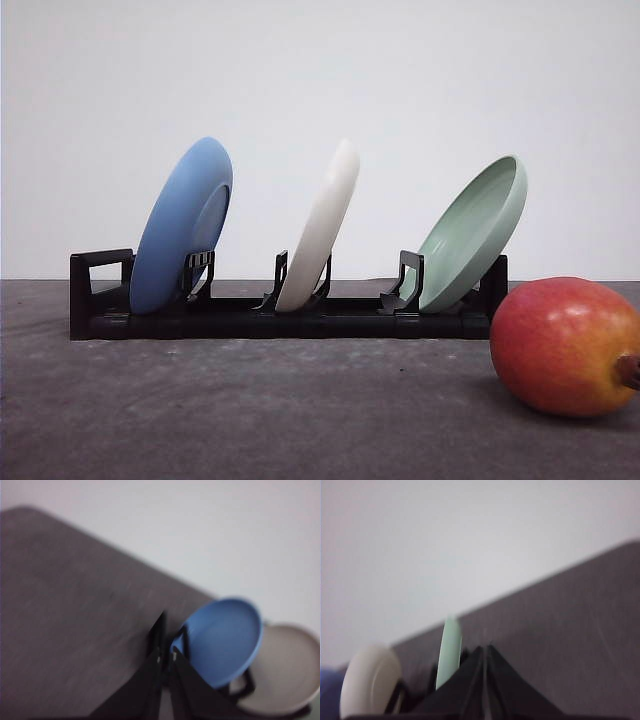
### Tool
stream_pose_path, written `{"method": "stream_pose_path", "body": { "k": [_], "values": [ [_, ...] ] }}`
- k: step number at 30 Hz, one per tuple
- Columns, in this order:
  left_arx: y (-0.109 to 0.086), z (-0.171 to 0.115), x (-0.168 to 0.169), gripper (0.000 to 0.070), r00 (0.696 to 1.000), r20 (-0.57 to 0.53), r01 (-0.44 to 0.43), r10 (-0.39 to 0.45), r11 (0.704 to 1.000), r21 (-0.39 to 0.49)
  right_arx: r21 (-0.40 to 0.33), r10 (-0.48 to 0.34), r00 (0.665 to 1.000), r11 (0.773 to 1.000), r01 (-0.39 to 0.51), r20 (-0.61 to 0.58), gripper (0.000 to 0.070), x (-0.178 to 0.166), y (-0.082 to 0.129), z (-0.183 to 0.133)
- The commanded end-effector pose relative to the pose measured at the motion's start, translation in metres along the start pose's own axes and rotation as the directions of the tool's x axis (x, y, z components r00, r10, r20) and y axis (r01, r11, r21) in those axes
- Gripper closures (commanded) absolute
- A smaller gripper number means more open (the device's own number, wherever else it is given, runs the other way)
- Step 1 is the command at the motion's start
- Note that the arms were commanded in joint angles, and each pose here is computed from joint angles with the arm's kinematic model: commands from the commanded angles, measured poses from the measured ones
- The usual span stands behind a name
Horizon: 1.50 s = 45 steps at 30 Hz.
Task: Place pomegranate in white plate
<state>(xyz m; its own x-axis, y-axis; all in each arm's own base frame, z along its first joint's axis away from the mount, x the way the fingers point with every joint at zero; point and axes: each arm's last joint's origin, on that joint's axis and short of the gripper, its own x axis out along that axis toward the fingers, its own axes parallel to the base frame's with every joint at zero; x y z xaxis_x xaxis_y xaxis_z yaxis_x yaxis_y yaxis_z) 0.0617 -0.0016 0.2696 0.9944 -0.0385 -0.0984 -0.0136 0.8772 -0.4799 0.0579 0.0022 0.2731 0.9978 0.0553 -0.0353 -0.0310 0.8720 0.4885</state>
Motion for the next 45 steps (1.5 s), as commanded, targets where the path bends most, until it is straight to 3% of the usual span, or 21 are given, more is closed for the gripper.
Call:
{"method": "stream_pose_path", "body": {
  "k": [1,6,10,13,18,22,27,29,31,34,36,41,45],
  "values": [
    [-0.004,0.008,-0.005,0.0695,0.998,-0.058,-0.028,0.031,0.998,0.058,-0.008,-0.01,0.997,1.0,0.01,-0.071,0.0694,-0.002,0.003,0.004],
    [-0.014,0.022,-0.007,0.0695,0.97,-0.237,-0.021,0.055,0.989,0.146,-0.094,-0.013,0.962,0.995,-0.014,-0.274,0.0694,0.004,0.009,0.009],
    [-0.02,0.028,0.0,0.0695,0.924,-0.381,0.036,0.041,0.981,0.191,-0.141,0.008,0.913,0.988,-0.071,-0.407,0.0694,0.015,0.009,0.005],
    [-0.024,0.029,0.009,0.0695,0.883,-0.468,0.104,0.003,0.973,0.204,-0.164,0.03,0.881,0.979,-0.121,-0.471,0.0694,0.022,0.01,0.002],
    [-0.032,0.026,0.022,0.0694,0.85,-0.524,0.207,-0.054,0.949,0.238,-0.24,0.046,0.86,0.951,-0.193,-0.509,0.0693,0.026,0.014,-0.002],
    [-0.041,0.023,0.03,0.0694,0.838,-0.541,0.294,-0.073,0.896,0.333,-0.306,0.055,0.85,0.919,-0.248,-0.523,0.0693,0.026,0.019,-0.005],
    [-0.049,0.021,0.035,0.069,0.834,-0.539,0.421,-0.117,0.767,0.485,-0.393,0.088,0.849,0.858,-0.33,-0.521,0.0683,0.026,0.023,-0.006],
    [-0.051,0.021,0.036,0.069,0.832,-0.539,0.442,-0.131,0.745,0.5,-0.402,0.096,0.85,0.85,-0.34,-0.518,0.0682,0.026,0.024,-0.005],
    [-0.053,0.021,0.037,0.0678,0.831,-0.538,0.451,-0.144,0.741,0.498,-0.403,0.099,0.853,0.85,-0.34,-0.513,0.0642,0.026,0.024,-0.005],
    [-0.055,0.023,0.036,0.0497,0.825,-0.536,0.471,-0.176,0.738,0.483,-0.405,0.1,0.858,0.85,-0.338,-0.505,0.0355,0.027,0.025,-0.004],
    [-0.056,0.024,0.036,0.0422,0.818,-0.541,0.488,-0.195,0.734,0.473,-0.403,0.1,0.858,0.851,-0.336,-0.504,0.0323,0.027,0.025,-0.004],
    [-0.058,0.024,0.035,0.0415,0.796,-0.555,0.529,-0.24,0.721,0.447,-0.401,0.101,0.857,0.852,-0.337,-0.505,0.0323,0.027,0.025,-0.004],
    [-0.064,0.025,0.038,0.0407,0.774,-0.552,0.582,-0.311,0.693,0.425,-0.395,0.104,0.856,0.855,-0.337,-0.506,0.0323,0.027,0.025,-0.004]
  ]
}}
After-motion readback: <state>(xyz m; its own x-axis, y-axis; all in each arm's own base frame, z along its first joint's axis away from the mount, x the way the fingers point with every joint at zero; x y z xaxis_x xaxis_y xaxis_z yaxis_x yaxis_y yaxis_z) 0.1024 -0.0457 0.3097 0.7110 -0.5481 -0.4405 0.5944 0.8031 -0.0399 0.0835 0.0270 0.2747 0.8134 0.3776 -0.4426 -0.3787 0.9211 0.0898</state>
